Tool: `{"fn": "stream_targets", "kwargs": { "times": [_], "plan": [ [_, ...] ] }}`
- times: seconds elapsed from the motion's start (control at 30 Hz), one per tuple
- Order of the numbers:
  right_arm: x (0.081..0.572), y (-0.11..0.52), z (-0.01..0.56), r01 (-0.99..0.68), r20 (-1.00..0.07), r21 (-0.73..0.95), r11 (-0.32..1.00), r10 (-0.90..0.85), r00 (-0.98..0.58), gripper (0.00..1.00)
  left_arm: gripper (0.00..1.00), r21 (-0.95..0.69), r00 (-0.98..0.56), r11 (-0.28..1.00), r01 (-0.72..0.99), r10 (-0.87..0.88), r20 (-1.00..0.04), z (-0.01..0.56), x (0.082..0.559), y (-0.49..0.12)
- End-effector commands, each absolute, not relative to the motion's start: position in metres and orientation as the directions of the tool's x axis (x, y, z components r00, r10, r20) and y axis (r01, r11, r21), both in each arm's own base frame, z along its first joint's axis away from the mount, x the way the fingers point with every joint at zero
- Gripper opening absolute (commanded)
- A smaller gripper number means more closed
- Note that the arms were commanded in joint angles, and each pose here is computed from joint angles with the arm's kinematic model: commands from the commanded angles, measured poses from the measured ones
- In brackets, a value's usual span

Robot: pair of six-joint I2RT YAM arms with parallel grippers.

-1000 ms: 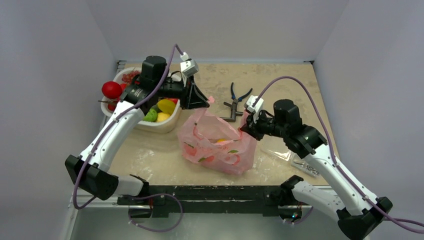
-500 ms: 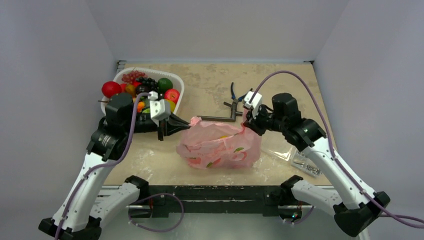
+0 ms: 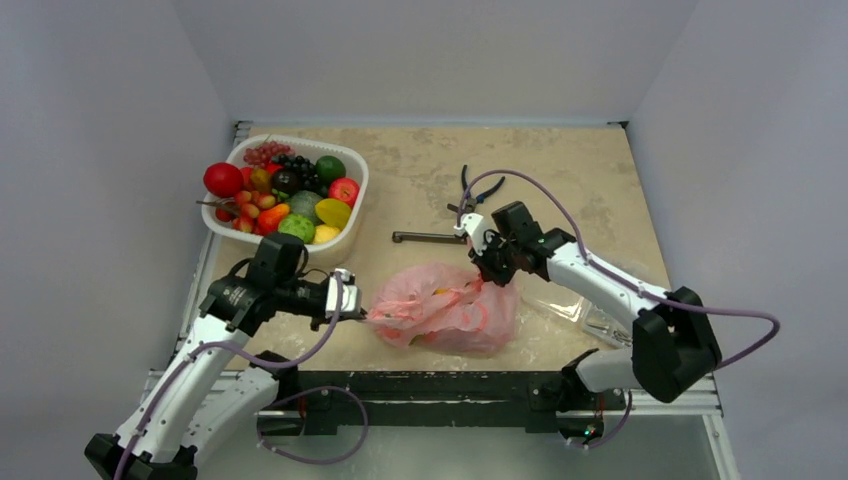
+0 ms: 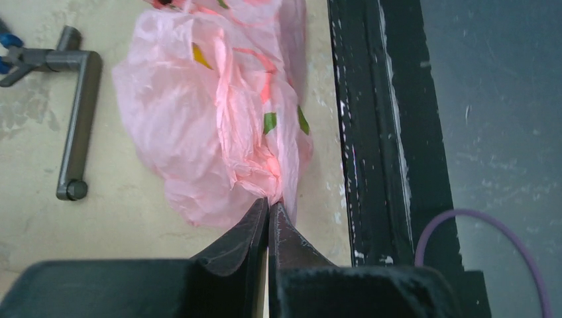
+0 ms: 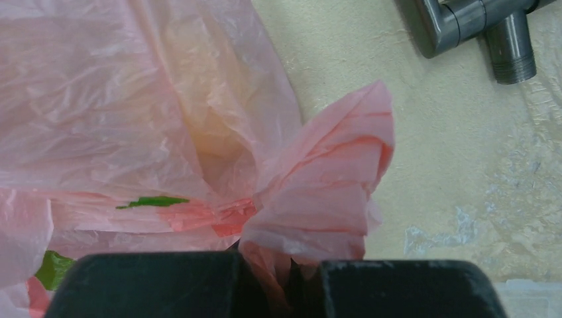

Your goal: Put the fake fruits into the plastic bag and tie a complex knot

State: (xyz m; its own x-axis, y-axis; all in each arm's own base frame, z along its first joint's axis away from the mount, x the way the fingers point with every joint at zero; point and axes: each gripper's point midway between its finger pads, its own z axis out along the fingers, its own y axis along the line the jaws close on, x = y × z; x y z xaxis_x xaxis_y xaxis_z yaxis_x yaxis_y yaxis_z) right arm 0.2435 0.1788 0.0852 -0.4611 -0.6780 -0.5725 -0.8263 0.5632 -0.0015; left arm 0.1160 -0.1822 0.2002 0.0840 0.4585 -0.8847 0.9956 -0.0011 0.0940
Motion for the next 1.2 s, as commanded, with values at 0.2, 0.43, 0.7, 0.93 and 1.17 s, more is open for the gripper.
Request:
{"fn": "stream_targets", "kwargs": {
  "times": [0.2, 0.43, 0.7, 0.93, 1.17],
  "plan": [
    [0.302, 0.186, 0.184, -0.799, -0.763, -0.163, 0.579, -0.587, -0.269, 0.18, 0.00, 0.118, 0.059, 0.142, 0.983, 0.365, -0.929, 0.269, 0.141, -0.196],
    [0.263, 0.185, 0.308, -0.781, -0.901, -0.145, 0.607, -0.407, -0.149, 0.98, 0.00, 0.015, -0.030, 0.279, 0.960, 0.156, -0.987, 0.350, 0.166, -0.215],
    [0.199, 0.238, 0.367, -0.928, -0.971, -0.029, 0.373, -0.230, -0.061, 0.94, 0.00, -0.010, -0.042, 0.292, 0.956, 0.102, -0.994, 0.361, 0.164, -0.216],
    [0.182, 0.297, 0.342, -0.978, -0.974, -0.019, 0.208, -0.224, -0.029, 0.87, 0.00, -0.045, -0.064, 0.299, 0.953, 0.052, -0.997, 0.366, 0.164, -0.218],
    [0.193, 0.334, 0.323, -0.981, -0.977, -0.064, 0.182, -0.212, 0.025, 0.66, 0.00, -0.052, -0.064, 0.292, 0.955, 0.033, -0.997, 0.367, 0.167, -0.222]
  ]
}}
